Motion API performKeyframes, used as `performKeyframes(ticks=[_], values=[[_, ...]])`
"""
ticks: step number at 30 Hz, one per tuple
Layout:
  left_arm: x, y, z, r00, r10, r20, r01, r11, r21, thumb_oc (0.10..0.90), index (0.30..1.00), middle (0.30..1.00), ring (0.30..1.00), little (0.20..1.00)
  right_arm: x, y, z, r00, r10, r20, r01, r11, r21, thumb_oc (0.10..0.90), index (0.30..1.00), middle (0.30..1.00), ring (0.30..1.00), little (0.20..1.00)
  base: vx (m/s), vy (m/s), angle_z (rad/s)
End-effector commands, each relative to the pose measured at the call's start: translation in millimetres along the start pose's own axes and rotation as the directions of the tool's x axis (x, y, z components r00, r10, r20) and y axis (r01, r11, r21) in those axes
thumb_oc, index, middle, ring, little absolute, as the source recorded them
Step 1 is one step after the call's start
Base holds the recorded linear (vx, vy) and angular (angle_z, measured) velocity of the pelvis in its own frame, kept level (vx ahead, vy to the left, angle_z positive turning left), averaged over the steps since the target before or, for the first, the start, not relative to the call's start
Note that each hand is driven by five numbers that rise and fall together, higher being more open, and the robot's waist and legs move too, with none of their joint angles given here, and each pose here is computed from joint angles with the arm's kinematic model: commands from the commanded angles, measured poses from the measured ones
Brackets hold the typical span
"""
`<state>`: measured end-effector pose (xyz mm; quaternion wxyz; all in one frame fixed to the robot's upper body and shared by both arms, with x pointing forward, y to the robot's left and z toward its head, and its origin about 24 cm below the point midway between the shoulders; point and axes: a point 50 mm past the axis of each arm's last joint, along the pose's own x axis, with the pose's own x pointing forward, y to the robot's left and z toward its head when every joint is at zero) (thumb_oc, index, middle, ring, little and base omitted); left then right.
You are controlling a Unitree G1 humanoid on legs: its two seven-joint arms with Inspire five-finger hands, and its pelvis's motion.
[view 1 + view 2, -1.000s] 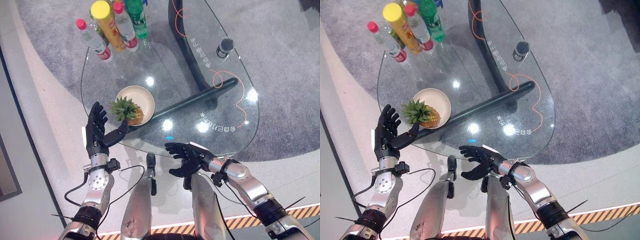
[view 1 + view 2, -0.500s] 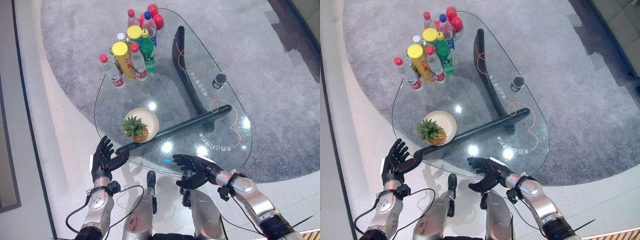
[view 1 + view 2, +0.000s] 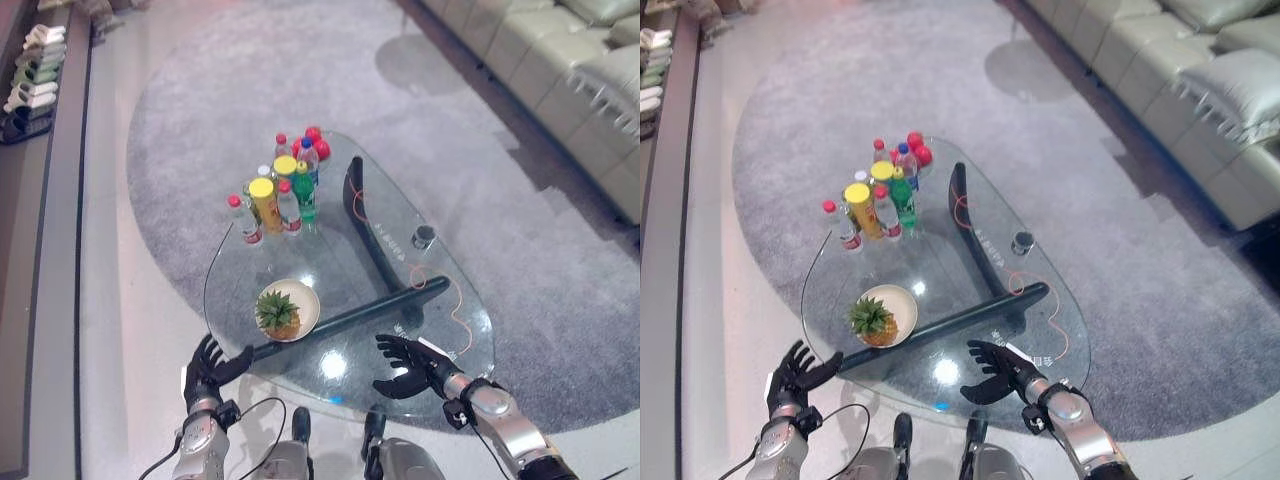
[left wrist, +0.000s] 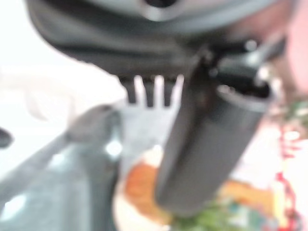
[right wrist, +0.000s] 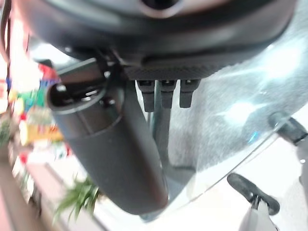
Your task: Pick up the fruit to the plate
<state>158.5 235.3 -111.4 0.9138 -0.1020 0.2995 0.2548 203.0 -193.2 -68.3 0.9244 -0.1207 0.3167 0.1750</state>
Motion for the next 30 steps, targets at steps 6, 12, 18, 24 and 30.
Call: performKeyframes(ticks=[6,12,18,24,30], values=[[1,4,-19,0.993,0.019,-0.117,-0.013,0.999,0.049,0.8,0.9,0.9,0.9,0.9,4,-5,-14,0.979,-0.205,0.007,0.197,0.951,0.24,0.8,0.9,0.9,0.9,0.9,0.01,0.014,-0.05],[-10,10,-58,0.939,0.027,-0.343,-0.023,1.0,0.013,0.8,0.9,0.9,0.9,0.9,1,-15,-45,0.911,-0.402,-0.093,0.412,0.89,0.193,0.8,0.9,0.9,0.9,0.9,0.02,0.022,-0.01],[-17,19,-71,0.91,0.04,-0.413,-0.014,0.998,0.067,0.8,0.9,0.9,0.9,0.9,-4,-7,-75,0.905,-0.365,-0.218,0.411,0.882,0.23,0.8,0.9,0.9,0.9,0.9,0.0,0.007,0.0],[-19,24,-76,0.892,0.031,-0.451,0.013,0.995,0.094,0.8,0.9,0.9,0.9,0.9,-12,7,-107,0.883,-0.269,-0.385,0.405,0.852,0.333,0.8,0.9,0.9,0.9,0.9,0.04,0.006,0.0],[-22,25,-81,0.876,0.026,-0.482,0.021,0.995,0.093,0.8,0.9,0.9,0.9,0.9,-21,19,-128,0.849,-0.195,-0.49,0.411,0.827,0.382,0.8,0.9,0.9,0.9,0.9,0.05,0.012,0.0]])
